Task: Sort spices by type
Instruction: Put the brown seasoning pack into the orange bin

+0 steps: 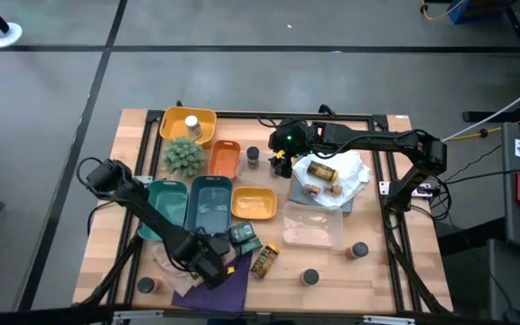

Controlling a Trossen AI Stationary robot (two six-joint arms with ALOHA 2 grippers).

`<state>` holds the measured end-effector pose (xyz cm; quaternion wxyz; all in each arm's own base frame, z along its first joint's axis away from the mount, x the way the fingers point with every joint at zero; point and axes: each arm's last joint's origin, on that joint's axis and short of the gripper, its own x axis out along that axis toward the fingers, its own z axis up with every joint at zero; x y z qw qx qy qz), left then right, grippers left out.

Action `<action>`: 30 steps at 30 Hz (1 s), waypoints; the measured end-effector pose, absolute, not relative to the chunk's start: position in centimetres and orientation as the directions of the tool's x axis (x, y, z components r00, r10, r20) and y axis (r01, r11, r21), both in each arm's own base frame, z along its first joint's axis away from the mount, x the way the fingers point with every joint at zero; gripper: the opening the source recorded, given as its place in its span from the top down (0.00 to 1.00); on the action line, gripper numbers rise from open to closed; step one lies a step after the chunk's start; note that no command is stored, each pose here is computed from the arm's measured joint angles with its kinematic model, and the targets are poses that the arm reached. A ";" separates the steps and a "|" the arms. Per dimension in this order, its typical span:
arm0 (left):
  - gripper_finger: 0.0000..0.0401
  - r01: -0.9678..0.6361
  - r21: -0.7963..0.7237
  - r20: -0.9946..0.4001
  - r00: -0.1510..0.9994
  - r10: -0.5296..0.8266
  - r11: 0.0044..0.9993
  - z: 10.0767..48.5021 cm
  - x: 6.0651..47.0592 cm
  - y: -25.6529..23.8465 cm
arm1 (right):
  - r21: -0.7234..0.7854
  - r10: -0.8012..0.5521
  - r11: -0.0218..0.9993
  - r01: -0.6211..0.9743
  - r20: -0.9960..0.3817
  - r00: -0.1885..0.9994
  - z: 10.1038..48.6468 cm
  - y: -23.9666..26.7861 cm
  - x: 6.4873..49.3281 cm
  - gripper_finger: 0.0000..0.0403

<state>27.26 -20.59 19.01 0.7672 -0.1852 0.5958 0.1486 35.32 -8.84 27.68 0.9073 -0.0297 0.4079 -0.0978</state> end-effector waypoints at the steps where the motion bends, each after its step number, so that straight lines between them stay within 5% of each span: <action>1: 0.40 -0.444 -0.104 -0.970 0.243 0.008 0.890 18.8 27.2 -20.8 | -0.134 -0.202 0.979 0.153 -0.734 0.648 27.7 -8.8 35.3 0.33; 22: 0.41 -0.455 0.035 -0.979 0.164 0.122 0.890 16.0 27.1 -21.1 | -0.132 -0.199 0.980 0.152 -0.744 0.638 27.6 -8.8 35.2 0.33; 30: 0.61 -0.486 0.039 -0.981 0.147 0.126 0.873 16.0 27.0 -21.0 | -0.132 -0.199 0.980 0.152 -0.743 0.639 27.6 -8.8 35.2 0.33</action>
